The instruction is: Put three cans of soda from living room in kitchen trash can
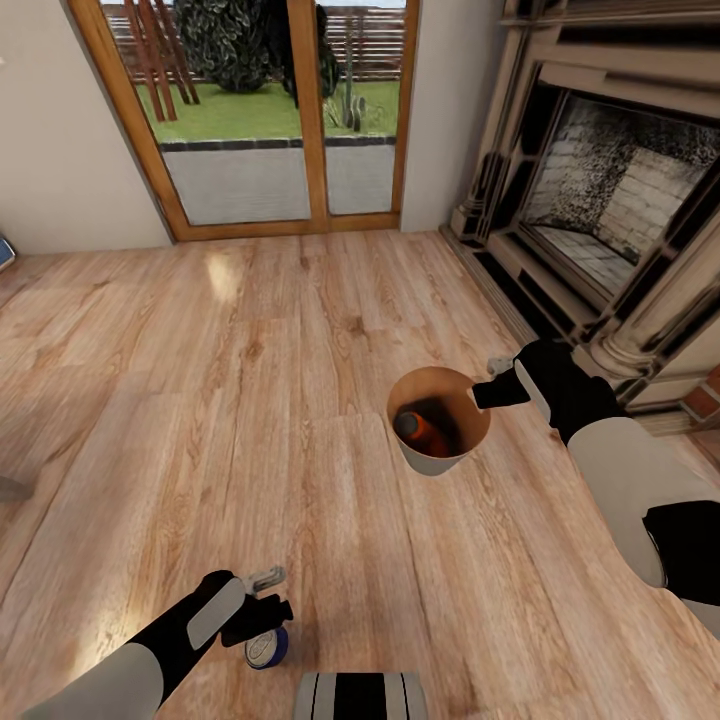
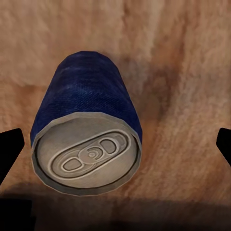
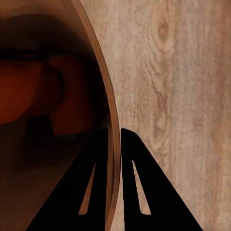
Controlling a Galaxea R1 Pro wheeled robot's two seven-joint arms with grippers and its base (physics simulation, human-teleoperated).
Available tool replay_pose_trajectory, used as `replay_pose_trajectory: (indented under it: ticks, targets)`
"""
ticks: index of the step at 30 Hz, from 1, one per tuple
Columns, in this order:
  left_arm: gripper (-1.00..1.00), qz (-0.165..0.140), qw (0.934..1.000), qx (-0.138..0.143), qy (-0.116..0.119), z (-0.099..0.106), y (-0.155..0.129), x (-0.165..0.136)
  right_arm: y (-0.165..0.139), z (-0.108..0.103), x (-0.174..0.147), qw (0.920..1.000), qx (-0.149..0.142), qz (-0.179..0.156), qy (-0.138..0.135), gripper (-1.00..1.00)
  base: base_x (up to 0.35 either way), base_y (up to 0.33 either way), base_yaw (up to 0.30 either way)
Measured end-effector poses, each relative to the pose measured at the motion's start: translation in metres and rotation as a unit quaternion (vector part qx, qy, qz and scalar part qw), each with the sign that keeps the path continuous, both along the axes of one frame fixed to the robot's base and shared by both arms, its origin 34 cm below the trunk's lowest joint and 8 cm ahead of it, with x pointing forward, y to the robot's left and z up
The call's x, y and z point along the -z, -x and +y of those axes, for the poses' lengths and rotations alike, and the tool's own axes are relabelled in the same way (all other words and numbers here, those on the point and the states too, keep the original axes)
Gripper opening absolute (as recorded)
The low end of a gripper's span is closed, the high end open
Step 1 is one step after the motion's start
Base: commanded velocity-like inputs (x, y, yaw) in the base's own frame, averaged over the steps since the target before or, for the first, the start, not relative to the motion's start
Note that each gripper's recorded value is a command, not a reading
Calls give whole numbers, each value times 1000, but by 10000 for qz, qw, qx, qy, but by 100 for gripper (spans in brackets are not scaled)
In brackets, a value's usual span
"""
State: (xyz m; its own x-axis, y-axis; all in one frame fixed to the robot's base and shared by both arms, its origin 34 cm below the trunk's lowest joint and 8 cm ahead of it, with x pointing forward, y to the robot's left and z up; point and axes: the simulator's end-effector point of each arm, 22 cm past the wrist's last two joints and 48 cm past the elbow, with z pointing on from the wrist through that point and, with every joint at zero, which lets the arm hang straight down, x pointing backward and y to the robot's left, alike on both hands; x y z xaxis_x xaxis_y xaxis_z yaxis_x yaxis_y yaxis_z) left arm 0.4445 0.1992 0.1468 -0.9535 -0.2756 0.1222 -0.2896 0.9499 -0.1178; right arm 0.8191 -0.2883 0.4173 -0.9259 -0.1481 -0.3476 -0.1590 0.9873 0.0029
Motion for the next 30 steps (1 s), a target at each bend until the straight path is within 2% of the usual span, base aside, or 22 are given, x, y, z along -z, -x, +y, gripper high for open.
replay_pose_trajectory:
  ticks: [8,19,24,30]
  targets:
    - [100,125,9999,-4,3,0,8,9,2,-1,19,9999,-2,124,16,-100,0,0,0]
    - [100,109,9999,-3,6,0,7,9,2,-1,19,9999,-3,121,15,-100,0,0,0]
    - [100,215,9998,-2,10,0,14,17,5,0,35,9997,-3,228,5,-100,0,0,0]
    - [100,210,9998,-2,0,1,14,17,5,0,34,9997,2,225,-4,-100,0,0,0]
